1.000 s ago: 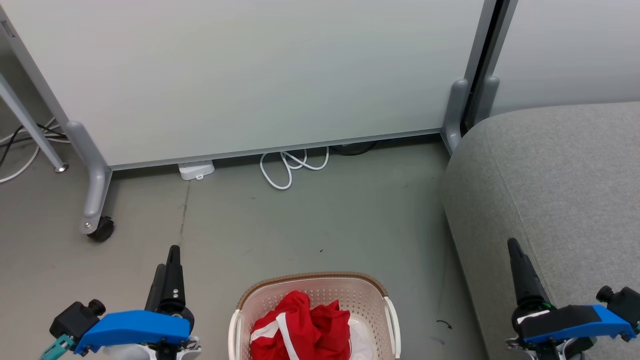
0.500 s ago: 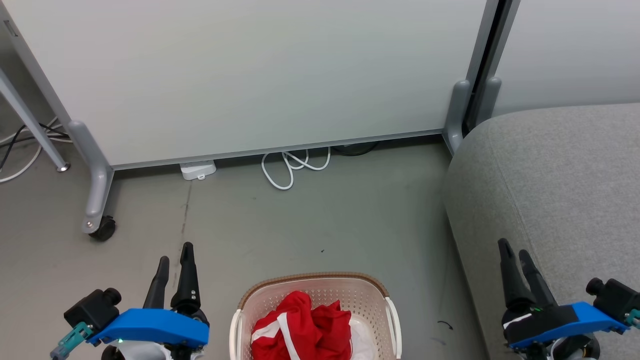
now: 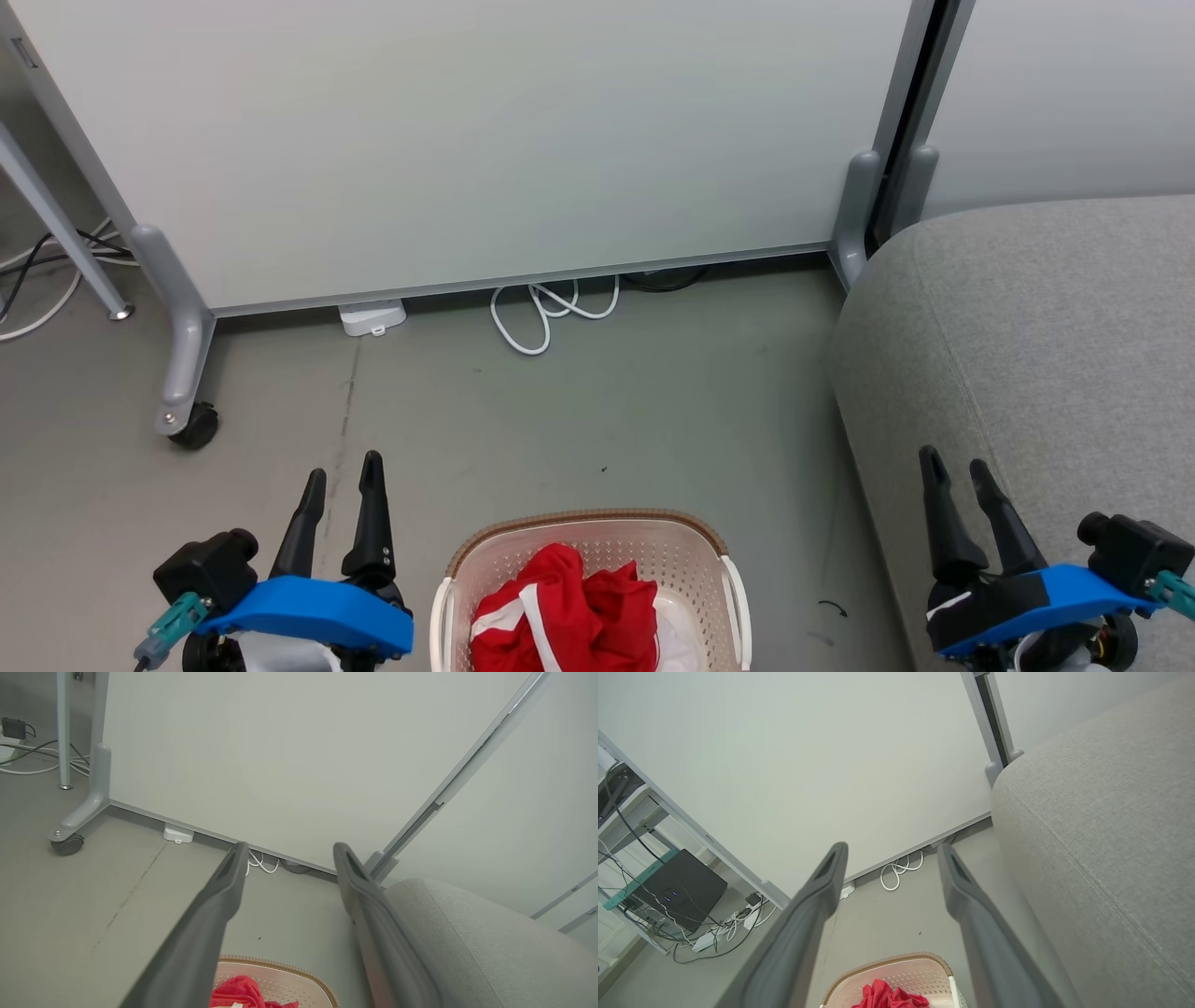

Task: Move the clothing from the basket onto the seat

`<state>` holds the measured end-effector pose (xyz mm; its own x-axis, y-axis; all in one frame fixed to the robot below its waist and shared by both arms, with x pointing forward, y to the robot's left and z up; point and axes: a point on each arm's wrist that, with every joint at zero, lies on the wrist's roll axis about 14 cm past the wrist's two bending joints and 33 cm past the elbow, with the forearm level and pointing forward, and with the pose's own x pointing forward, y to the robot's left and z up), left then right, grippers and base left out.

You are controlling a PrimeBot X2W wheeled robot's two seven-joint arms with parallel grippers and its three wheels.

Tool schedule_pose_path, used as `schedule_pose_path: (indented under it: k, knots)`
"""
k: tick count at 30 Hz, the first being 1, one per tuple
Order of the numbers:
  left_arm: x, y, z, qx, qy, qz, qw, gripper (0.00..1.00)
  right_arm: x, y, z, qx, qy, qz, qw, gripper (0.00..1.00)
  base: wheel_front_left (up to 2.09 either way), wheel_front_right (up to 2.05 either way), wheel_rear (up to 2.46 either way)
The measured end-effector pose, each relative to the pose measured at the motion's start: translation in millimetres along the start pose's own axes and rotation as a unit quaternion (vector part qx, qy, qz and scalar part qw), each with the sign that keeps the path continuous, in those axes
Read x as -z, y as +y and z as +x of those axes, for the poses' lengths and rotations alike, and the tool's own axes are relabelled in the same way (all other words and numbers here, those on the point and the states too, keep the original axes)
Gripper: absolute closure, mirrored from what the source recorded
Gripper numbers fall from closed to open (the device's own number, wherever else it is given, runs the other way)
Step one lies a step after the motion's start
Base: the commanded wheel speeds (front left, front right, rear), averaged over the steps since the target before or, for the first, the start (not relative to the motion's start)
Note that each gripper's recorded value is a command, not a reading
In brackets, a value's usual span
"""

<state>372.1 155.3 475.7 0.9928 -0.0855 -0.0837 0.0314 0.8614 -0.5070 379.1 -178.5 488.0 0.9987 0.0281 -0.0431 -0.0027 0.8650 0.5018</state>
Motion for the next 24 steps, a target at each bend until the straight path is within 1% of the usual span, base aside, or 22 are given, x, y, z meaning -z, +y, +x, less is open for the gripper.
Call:
schedule_pose_path:
  k: [13, 24]
  knots:
    - [-2.4, -4.7, -0.1, 0.01, -0.01, 0.064, 0.998, 0.0, 1.5, 6.8, 0.2, -0.015, 0.001, -0.069, 0.997, 0.0, 0.0, 0.0, 0.0]
    - [-1.2, -8.4, -1.2, 0.021, -0.015, 0.1, 0.995, 0.0, 2.0, 9.0, -0.2, -0.022, 0.001, -0.115, 0.993, 0.0, 0.0, 0.0, 0.0]
